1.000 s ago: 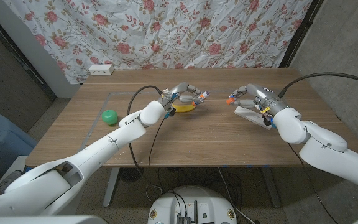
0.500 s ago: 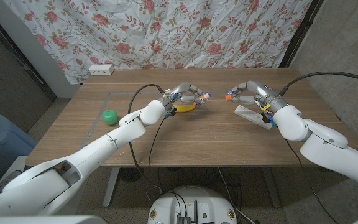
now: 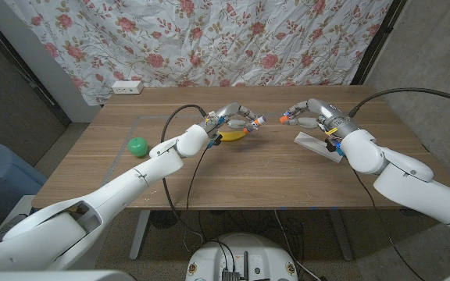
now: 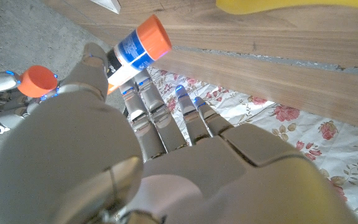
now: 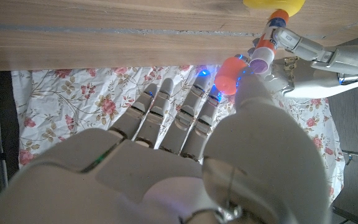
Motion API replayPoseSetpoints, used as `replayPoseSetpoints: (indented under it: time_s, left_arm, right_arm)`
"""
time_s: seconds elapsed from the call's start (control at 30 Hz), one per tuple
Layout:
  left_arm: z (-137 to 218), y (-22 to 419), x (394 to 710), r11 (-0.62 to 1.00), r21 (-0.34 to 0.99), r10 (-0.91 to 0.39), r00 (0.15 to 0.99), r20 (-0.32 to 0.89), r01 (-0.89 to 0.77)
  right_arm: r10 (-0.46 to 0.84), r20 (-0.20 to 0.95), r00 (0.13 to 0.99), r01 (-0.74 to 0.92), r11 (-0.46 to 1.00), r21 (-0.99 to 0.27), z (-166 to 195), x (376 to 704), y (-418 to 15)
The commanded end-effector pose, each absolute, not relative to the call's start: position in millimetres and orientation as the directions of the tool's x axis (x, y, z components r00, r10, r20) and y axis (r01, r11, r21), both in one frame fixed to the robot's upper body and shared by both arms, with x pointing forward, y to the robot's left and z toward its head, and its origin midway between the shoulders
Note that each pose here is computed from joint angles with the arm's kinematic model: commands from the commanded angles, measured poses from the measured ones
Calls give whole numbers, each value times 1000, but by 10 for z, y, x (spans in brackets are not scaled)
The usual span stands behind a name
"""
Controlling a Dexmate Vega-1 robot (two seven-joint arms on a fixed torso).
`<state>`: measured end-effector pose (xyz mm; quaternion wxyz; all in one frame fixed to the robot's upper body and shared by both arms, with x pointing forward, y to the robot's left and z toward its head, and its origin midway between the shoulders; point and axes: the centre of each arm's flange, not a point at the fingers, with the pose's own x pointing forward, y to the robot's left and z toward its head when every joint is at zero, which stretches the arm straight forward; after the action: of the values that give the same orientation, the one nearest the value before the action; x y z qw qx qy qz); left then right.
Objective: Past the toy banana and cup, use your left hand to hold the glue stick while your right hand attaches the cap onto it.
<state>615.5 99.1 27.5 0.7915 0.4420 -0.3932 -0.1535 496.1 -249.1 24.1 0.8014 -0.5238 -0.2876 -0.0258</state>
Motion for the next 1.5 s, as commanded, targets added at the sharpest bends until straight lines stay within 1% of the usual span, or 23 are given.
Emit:
replayPoseSetpoints:
  time_s: [0.03,0.2,0.8,1.5]
  left_arm:
    - [299,958,6183,558,822,-597,633,494,-114]
    - [286,938,6192,561,821,-601,629,493,-108]
    - [268,921,6195,562,820,-605,624,494,-105]
    - [261,919,6185,563,819,-606,621,497,-107]
  right_arm:
    - [265,489,831,340,453,-824,306,4984,-2408]
    - [265,478,838,333,446,-831,325,4990,-2383]
    - [271,498,823,360,428,-829,382,5034,-2182]
    - [278,491,825,365,401,-840,395,5078,-2062]
